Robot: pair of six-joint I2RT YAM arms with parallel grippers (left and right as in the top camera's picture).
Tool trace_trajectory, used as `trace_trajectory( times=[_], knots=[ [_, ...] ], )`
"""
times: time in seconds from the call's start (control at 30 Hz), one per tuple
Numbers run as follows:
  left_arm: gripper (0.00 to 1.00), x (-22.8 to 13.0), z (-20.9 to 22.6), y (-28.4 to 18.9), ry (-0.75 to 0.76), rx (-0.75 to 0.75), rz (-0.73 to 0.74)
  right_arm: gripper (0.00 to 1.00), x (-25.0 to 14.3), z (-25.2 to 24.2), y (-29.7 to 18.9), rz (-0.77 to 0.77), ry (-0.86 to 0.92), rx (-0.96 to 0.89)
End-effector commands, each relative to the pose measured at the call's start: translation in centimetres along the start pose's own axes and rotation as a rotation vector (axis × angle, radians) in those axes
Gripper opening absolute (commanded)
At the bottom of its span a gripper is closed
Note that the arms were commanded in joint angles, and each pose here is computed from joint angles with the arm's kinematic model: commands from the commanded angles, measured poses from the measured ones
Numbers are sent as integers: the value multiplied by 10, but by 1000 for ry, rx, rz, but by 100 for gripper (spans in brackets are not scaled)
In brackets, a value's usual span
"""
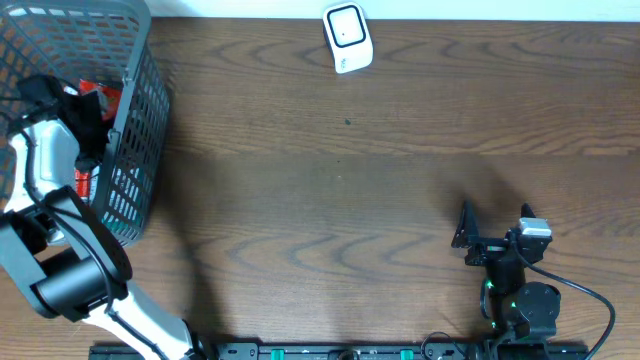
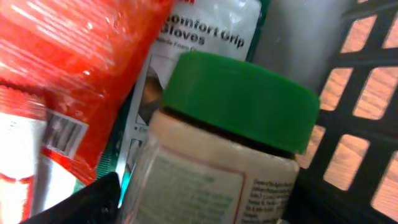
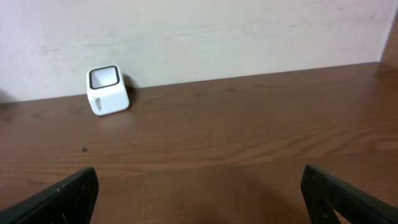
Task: Scan the item barcode
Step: 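Lower the left gripper and grasp the green-capped jar by its cap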
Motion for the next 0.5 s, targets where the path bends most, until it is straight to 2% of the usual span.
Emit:
trace_trajectory(
  times=[0.0,0.2,0.33,0.47],
  knots=[
    [76,-8,10,12,3,79,44,99,-1,1,0,3,-4,4],
    [76,-8,11,12,2,84,45,99,-1,1,0,3,-4,4],
    [85,-12,12,16,0,84,53,99,-1,1,0,3,-4,4],
    [85,-13,12,19,-1,84,58,99,-1,1,0,3,-4,4]
  ],
)
Point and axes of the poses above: each gripper's point midway between its finger pads, its own y axis out along the fingers, its own z axis along the line the jaws close on, x = y × z, the point moved 8 cm from there along -y, back along the fingers, and after that the axes turned 3 degrees about -y, right-handed, at the moved point
